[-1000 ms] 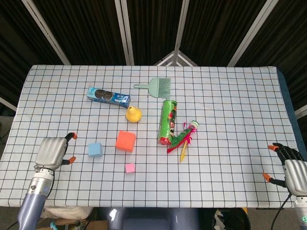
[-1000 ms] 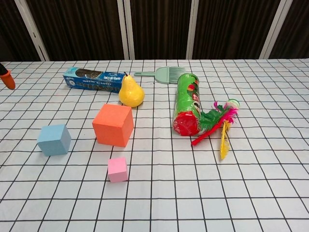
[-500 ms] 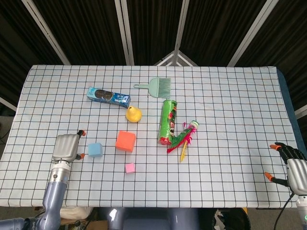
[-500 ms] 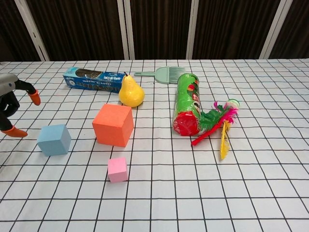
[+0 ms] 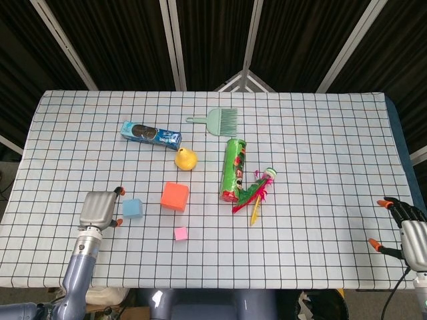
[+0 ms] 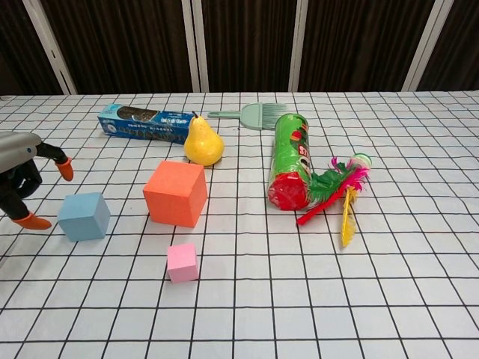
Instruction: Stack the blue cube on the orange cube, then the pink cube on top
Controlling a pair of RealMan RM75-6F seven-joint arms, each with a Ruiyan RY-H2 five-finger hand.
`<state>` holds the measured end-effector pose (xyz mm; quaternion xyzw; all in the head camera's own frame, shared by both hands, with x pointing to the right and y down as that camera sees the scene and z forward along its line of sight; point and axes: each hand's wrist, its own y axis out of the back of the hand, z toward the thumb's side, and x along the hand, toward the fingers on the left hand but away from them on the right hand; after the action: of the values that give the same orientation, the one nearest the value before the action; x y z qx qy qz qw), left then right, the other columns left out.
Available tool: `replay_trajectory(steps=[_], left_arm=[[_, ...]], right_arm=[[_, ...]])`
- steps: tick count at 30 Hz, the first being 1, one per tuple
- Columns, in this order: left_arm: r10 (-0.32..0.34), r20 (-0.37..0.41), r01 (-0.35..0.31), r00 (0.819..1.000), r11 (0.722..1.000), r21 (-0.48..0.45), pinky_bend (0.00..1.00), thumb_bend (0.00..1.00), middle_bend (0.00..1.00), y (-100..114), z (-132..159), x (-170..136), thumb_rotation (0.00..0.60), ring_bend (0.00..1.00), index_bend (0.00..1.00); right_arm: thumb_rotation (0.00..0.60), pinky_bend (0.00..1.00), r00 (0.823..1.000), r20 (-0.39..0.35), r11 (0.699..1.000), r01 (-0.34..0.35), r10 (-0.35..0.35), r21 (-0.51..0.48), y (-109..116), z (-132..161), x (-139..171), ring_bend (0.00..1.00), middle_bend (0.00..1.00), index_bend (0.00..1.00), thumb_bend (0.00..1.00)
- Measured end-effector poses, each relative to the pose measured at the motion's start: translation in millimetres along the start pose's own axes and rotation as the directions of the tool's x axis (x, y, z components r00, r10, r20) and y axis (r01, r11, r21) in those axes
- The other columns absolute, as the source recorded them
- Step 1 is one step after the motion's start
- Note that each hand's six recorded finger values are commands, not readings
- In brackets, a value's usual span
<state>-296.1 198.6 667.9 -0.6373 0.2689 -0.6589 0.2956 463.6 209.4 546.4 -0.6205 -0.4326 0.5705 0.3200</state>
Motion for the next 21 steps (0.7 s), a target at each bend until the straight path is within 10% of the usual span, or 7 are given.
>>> replay_trajectory(steps=[21], left_arm=[[-0.020, 0.020, 0.020, 1.000, 1.000, -0.022, 0.87, 0.16, 0.82, -16, 14, 14, 0.600, 0.71, 0.34]], right_arm=[[0.600, 0.20, 1.000, 0.009, 1.000, 0.011, -0.011, -0.003, 3, -4, 0, 0.19, 0.20, 0.25, 0.17]])
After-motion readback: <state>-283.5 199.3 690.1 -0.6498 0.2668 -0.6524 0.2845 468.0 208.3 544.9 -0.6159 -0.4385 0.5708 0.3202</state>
